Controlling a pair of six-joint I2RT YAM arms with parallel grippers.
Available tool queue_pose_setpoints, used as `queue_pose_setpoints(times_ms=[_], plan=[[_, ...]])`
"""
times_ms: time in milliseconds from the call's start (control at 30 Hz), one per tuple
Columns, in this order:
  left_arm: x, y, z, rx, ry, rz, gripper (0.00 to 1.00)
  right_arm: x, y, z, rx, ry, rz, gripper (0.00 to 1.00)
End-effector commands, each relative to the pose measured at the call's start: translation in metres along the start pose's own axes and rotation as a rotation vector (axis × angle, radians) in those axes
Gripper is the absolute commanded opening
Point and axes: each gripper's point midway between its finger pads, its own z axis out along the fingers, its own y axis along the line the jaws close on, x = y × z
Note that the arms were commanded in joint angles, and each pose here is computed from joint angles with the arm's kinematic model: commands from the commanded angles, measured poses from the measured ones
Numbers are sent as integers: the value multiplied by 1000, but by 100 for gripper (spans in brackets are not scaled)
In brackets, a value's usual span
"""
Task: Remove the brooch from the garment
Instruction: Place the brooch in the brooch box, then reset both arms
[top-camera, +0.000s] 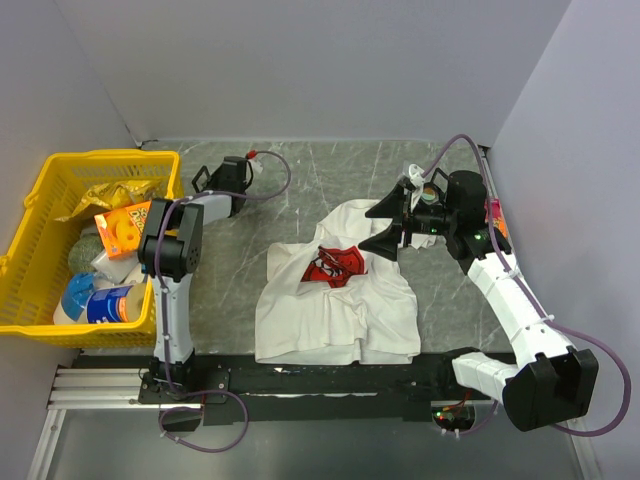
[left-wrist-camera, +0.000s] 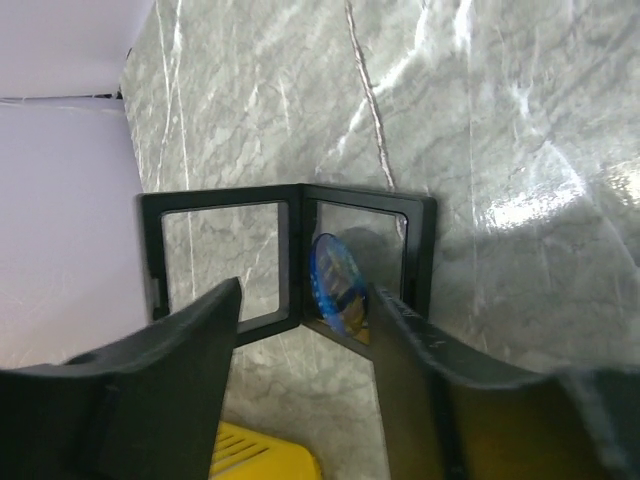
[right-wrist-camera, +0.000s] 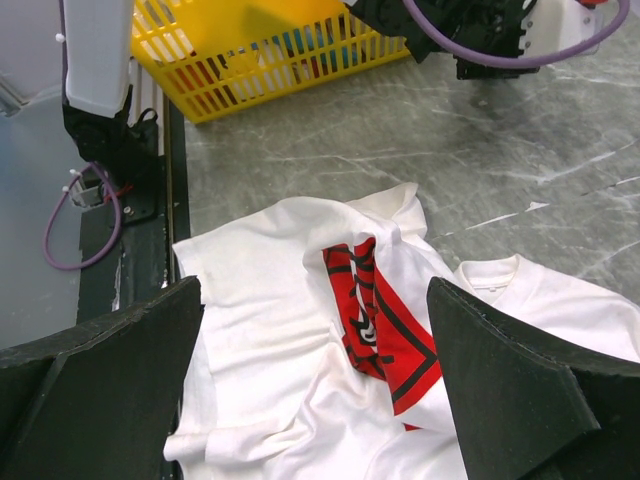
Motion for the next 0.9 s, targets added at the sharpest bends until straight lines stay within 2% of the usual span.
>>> queue_pose_setpoints(times_ms=[0, 333, 467, 533, 600, 767, 867], plan=[[-24, 22, -20, 1, -61, -76, 61, -5, -2, -2, 3, -18, -26, 100], [-31, 24, -31, 48, -78, -111, 67, -7, 0, -3, 3, -22, -38, 100], [-41, 26, -48, 105, -112, -159, 73, -7, 0, -3, 6, -21, -45, 100], [-53, 32, -62, 137, -154, -184, 78, -5, -1, -3, 9, -18, -45, 100], [-63, 37, -82, 174, -187, -220, 96, -5, -4, -3, 21, -12, -51, 100], [-94, 44, -132, 270, -317, -283, 96, -3, -9, -4, 48, 0, -68, 100], [-115, 52, -181, 358, -416, -307, 96, -6, -10, -7, 73, -1, -97, 100]])
